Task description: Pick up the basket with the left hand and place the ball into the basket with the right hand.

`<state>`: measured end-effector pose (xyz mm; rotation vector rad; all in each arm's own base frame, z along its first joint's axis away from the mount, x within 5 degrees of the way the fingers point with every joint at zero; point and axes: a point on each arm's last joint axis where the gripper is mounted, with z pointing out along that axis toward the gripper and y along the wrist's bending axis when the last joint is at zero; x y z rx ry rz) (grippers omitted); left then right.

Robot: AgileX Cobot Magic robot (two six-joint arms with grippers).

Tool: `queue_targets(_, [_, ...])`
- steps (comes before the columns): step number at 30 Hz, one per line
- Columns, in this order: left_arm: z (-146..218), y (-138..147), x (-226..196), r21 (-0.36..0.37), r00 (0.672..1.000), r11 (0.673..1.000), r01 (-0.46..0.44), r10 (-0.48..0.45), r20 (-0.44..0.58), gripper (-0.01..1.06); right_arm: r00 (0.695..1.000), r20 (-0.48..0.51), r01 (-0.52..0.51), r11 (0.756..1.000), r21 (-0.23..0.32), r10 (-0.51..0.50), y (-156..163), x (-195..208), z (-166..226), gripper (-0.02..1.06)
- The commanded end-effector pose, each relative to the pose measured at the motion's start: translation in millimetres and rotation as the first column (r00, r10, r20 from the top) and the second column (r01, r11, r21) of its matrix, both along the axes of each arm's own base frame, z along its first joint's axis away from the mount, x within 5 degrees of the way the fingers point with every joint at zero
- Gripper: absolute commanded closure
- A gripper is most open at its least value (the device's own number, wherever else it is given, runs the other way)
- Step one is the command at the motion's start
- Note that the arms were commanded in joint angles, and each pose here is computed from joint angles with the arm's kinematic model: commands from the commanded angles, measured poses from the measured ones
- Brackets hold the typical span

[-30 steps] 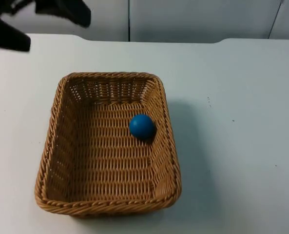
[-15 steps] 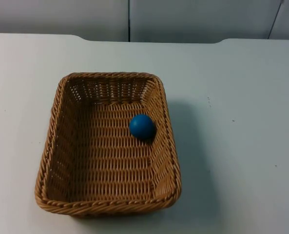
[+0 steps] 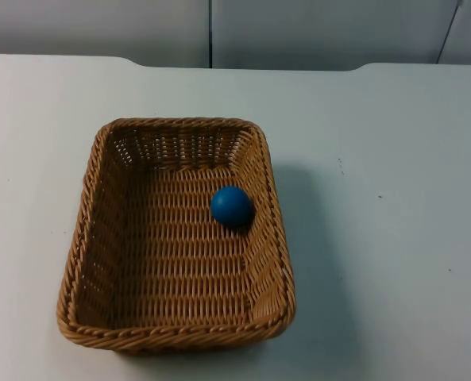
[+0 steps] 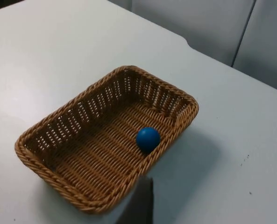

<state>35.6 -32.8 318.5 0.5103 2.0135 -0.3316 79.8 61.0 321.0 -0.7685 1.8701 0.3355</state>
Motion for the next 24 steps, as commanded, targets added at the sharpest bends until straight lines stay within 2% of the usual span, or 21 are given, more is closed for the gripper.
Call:
queue_targets(1, [-10,7,-12,-0.004,0.998,0.998,-0.061,0.061,0.009,0.00,1.000,0.017,0.005,1.000,0.020,-0.005,-13,-16,-4,0.26])
queue_targets(5, [-10,11,-25,-0.023,0.995,0.997,-0.077,0.078,0.064,0.00,1.000,-0.008,0.013,1.000,0.021,-0.013,-23,-30,-9,0.26])
queue_targets(9, [-14,16,-34,-0.020,0.992,0.993,-0.115,0.116,0.050,0.00,0.999,-0.035,0.015,1.000,-0.007,-0.015,-33,-42,-14,0.26])
queue_targets(14, [-21,22,-44,0.008,0.989,0.989,-0.148,0.148,0.024,0.00,0.997,-0.045,0.063,0.998,0.000,-0.063,-47,-56,-18,0.26])
queue_targets(18, [-22,24,-50,-0.016,0.985,0.985,-0.170,0.171,0.028,0.00,0.993,-0.046,0.107,0.994,0.002,-0.107,-59,-66,-22,0.26])
queue_targets(22, [-26,26,-56,-0.011,0.982,0.982,-0.187,0.187,0.021,0.00,0.995,-0.016,0.103,0.993,0.058,-0.102,-69,-80,-25,0.26])
queue_targets(24, [-26,27,-56,-0.009,0.981,0.982,-0.191,0.191,0.019,0.00,0.995,-0.011,0.098,0.993,0.063,-0.098,-71,-84,-26,0.26])
